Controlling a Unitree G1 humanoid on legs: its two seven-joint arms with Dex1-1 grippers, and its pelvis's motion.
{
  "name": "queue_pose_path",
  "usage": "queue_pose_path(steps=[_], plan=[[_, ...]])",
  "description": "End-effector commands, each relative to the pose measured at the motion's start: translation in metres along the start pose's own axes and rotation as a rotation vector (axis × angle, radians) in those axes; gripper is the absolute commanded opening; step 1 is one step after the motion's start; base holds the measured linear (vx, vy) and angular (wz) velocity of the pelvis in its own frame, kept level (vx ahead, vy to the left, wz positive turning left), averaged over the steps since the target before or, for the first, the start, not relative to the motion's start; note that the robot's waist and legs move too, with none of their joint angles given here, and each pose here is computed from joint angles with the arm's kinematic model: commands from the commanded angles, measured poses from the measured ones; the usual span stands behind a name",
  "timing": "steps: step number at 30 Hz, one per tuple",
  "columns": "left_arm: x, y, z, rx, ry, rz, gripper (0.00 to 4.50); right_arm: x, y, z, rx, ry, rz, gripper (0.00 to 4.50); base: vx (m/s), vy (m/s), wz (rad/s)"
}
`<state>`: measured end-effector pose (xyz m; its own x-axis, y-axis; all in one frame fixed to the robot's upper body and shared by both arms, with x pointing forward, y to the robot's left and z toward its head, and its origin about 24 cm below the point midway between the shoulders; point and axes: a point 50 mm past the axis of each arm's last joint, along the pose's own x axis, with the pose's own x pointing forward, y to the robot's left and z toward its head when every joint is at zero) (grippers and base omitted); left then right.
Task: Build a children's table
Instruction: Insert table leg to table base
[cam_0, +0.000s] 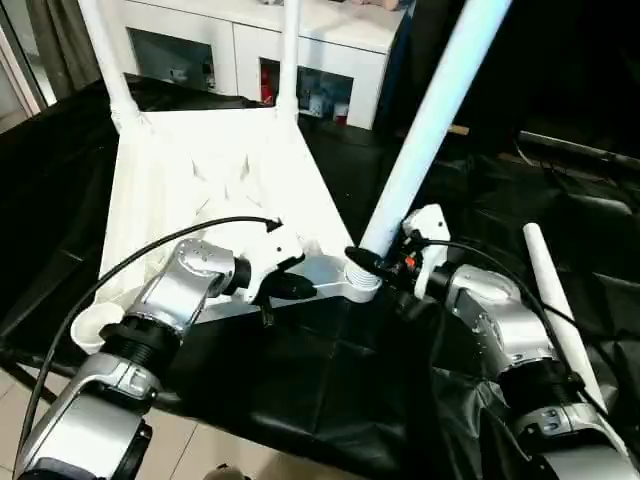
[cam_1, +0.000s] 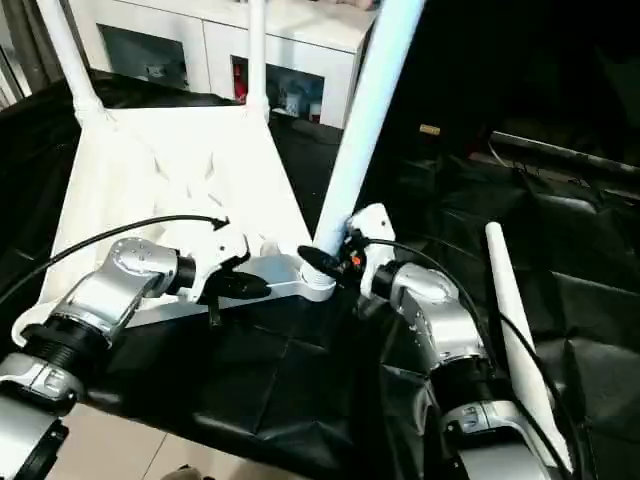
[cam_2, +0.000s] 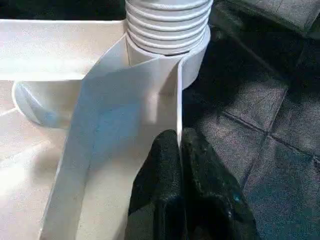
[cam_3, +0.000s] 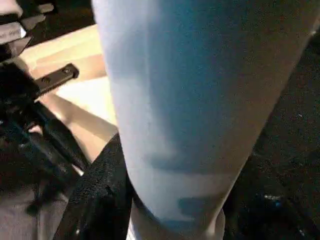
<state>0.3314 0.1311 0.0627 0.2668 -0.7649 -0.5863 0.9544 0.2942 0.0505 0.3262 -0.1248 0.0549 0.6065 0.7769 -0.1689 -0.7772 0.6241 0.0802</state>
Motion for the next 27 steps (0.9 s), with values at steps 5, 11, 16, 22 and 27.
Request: queue_pose_path(steps=[5, 11, 16, 22, 27], plan=[[0.003, -0.001, 0.001, -0.002, 0.007, -0.005, 0.0, -0.004, 0.016, -0.045, 0.092, 0.177, 0.058, 1.91, 0.0, 0.0, 0.0], [0.001, 0.0, 0.003, -0.029, 0.002, -0.012, 0.57, -0.004, 0.012, -0.044, 0.09, 0.167, 0.03, 1.91, 0.0, 0.0, 0.0], [0.0, 0.001, 0.001, -0.021, 0.021, 0.004, 1.0, -0.004, 0.011, -0.042, 0.088, 0.161, 0.024, 1.91, 0.0, 0.0, 0.0], [-0.001, 0.005, 0.001, -0.041, 0.009, 0.035, 0.9, -0.003, 0.011, -0.041, 0.085, 0.155, 0.026, 1.91, 0.0, 0.0, 0.0], [-0.002, 0.007, 0.002, -0.06, -0.009, 0.044, 0.39, -0.003, 0.012, -0.041, 0.085, 0.157, 0.029, 1.91, 0.0, 0.0, 0.0]])
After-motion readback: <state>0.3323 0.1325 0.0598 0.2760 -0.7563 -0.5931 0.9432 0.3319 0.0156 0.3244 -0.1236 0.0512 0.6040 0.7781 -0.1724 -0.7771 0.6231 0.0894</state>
